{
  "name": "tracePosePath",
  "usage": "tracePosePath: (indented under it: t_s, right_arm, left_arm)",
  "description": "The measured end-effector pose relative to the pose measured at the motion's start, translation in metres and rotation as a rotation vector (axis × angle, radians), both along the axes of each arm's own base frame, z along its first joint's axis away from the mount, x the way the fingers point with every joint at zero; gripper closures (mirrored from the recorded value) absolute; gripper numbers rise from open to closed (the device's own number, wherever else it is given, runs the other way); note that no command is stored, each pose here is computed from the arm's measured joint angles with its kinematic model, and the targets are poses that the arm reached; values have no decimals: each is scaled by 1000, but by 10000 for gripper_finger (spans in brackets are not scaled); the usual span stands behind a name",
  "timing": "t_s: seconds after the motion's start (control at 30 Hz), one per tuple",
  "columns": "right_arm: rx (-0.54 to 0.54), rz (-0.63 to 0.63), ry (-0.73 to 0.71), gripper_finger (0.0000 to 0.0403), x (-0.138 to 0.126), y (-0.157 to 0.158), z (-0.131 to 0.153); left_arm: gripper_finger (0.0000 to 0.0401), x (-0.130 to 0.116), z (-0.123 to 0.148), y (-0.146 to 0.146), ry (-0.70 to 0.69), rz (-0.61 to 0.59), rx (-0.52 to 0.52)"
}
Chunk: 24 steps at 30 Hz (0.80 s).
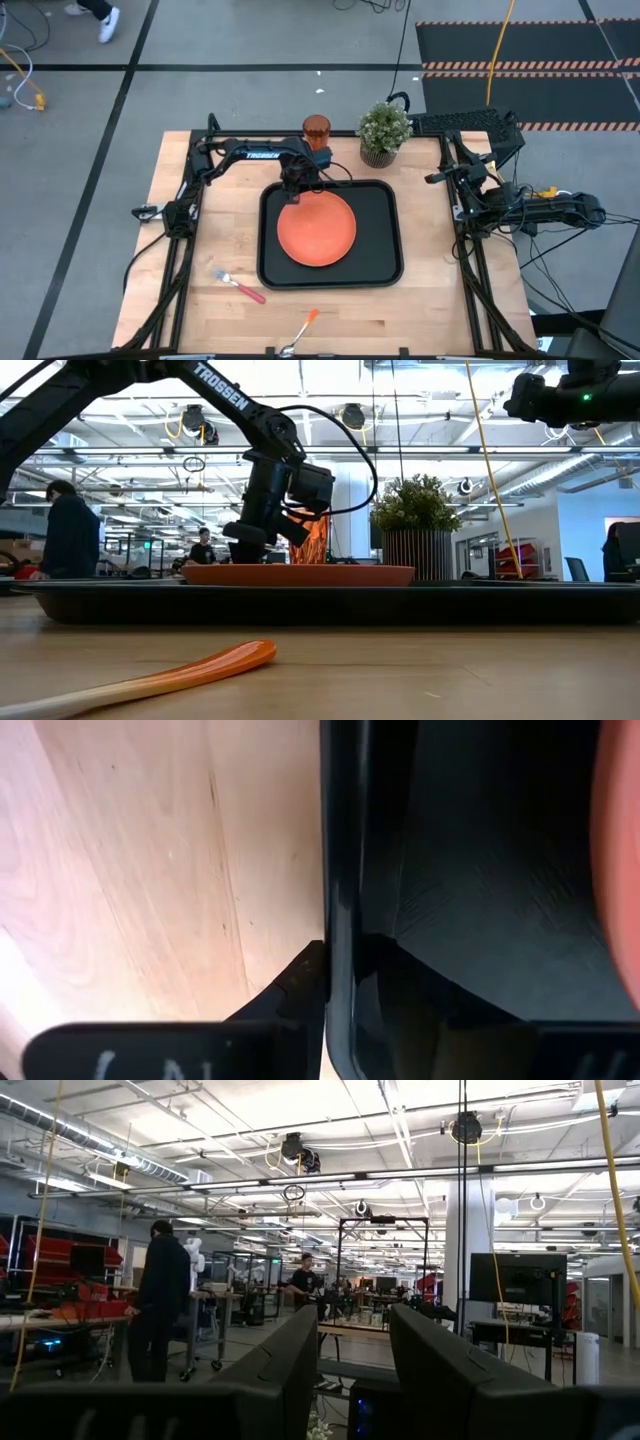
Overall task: Pick and place plate/cup/fork/spoon on tray
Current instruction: Move the black serving tray to the center of the table
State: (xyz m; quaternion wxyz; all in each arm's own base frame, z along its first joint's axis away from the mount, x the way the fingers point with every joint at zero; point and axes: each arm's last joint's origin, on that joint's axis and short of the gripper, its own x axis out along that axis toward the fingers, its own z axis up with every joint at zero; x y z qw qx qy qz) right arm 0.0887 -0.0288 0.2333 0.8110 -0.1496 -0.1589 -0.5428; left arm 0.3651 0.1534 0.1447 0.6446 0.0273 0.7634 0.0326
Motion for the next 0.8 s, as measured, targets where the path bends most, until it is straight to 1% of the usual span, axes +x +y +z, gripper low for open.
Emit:
tracePosePath:
  t_s: [0.13, 0.27, 0.63, 0.73, 0.8]
  right_arm:
    - [0, 0, 0, 280, 0, 0, 0]
    - [0, 0, 0, 280, 0, 0, 0]
    - [0, 0, 4, 280, 0, 0, 0]
    - [0, 0, 4, 280, 0, 0, 0]
    - [0, 0, 4, 280, 0, 0, 0]
  left_arm:
    - [327, 2, 0, -3, -2, -37, 3]
    - [328, 4, 0, -7, -1, -49, 6]
    - [329, 4, 0, -8, -11, 0, -8]
    - [315, 4, 0, -8, -11, 31, -4]
    - [295, 4, -1, -9, -6, 69, 31]
